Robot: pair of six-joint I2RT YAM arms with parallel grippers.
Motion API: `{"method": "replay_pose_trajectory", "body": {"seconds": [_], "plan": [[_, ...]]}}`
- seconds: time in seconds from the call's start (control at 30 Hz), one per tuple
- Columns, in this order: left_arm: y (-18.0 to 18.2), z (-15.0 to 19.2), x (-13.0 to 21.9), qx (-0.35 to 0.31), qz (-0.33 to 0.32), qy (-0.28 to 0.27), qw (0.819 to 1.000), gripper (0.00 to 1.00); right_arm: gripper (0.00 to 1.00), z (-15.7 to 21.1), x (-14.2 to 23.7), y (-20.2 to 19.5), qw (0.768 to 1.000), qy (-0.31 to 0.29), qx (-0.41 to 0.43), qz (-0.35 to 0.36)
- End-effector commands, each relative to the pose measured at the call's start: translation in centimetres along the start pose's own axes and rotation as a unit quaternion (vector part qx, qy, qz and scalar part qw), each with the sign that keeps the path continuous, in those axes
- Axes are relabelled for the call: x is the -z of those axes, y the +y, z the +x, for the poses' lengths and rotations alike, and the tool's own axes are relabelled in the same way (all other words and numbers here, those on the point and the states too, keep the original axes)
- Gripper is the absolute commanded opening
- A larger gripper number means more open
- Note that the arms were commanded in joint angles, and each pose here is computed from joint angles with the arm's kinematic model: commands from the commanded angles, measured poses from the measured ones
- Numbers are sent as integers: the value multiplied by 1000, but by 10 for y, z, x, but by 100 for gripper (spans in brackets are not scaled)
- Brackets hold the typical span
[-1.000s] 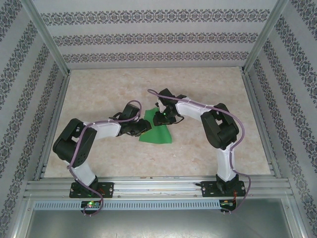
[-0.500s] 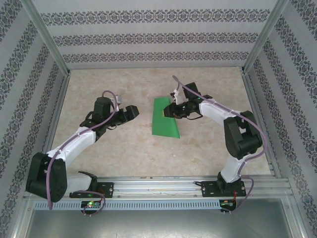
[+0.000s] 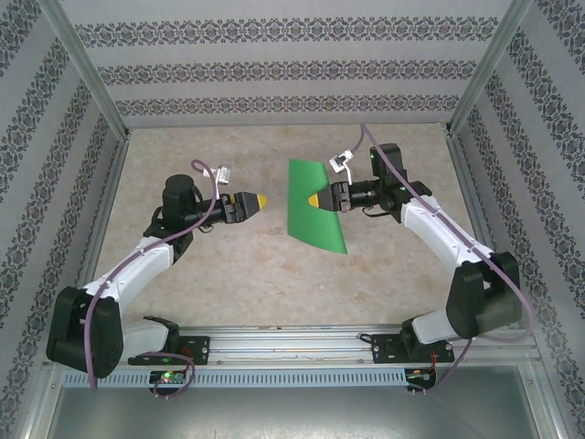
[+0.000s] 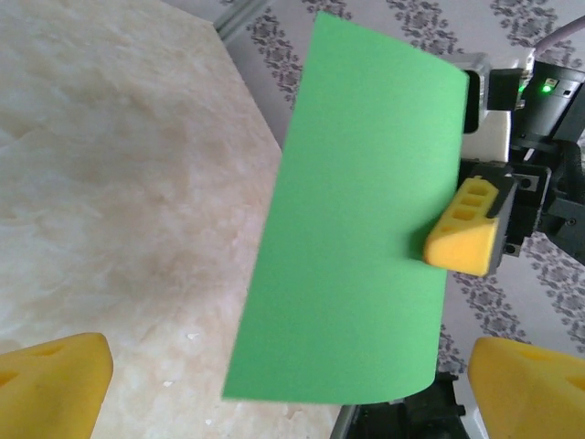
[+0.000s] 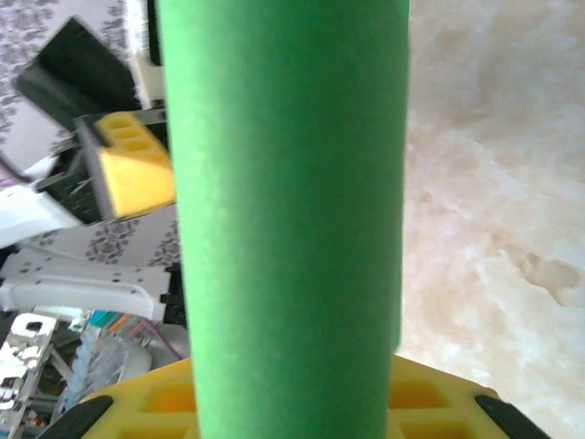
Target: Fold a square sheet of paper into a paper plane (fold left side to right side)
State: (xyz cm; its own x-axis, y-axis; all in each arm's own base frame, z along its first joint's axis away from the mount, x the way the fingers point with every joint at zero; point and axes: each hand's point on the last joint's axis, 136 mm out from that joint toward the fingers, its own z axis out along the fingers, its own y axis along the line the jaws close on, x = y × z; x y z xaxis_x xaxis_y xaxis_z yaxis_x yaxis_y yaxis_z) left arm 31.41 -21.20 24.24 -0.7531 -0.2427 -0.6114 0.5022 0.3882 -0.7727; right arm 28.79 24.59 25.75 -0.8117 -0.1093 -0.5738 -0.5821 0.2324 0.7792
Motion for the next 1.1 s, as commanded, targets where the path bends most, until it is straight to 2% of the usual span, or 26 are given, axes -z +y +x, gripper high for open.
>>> {"method": "replay_pose_trajectory", "body": {"seconds": [0.0, 0.27, 0.37, 0.43, 0.6, 0.7, 0.83, 1.07], "plan": [[-38, -8, -8, -53, 72, 12, 996, 100, 30, 1, 4, 38, 997, 3, 38, -59], [-63, 2, -26, -78, 120, 44, 989, 100, 30, 0, -4, 58, 996, 10, 55, -73], [-68, 6, -32, -80, 129, 55, 987, 95, 30, -1, -9, 56, 996, 15, 53, -75], [-69, 8, -34, -80, 133, 62, 986, 87, 30, -1, -11, 53, 996, 16, 50, -69], [-62, 11, -36, -78, 112, 67, 988, 46, 31, -1, -13, 35, 998, 14, 31, -45], [-52, 13, -37, -69, 88, 72, 991, 25, 32, -1, -12, 24, 999, 11, 23, -27], [-37, 19, -39, -52, 58, 78, 994, 14, 38, 0, -12, 12, 1000, 8, 15, -6], [3, 35, -43, 9, -16, 88, 996, 1, 62, 1, -2, -29, 996, -7, -20, 89]]}}
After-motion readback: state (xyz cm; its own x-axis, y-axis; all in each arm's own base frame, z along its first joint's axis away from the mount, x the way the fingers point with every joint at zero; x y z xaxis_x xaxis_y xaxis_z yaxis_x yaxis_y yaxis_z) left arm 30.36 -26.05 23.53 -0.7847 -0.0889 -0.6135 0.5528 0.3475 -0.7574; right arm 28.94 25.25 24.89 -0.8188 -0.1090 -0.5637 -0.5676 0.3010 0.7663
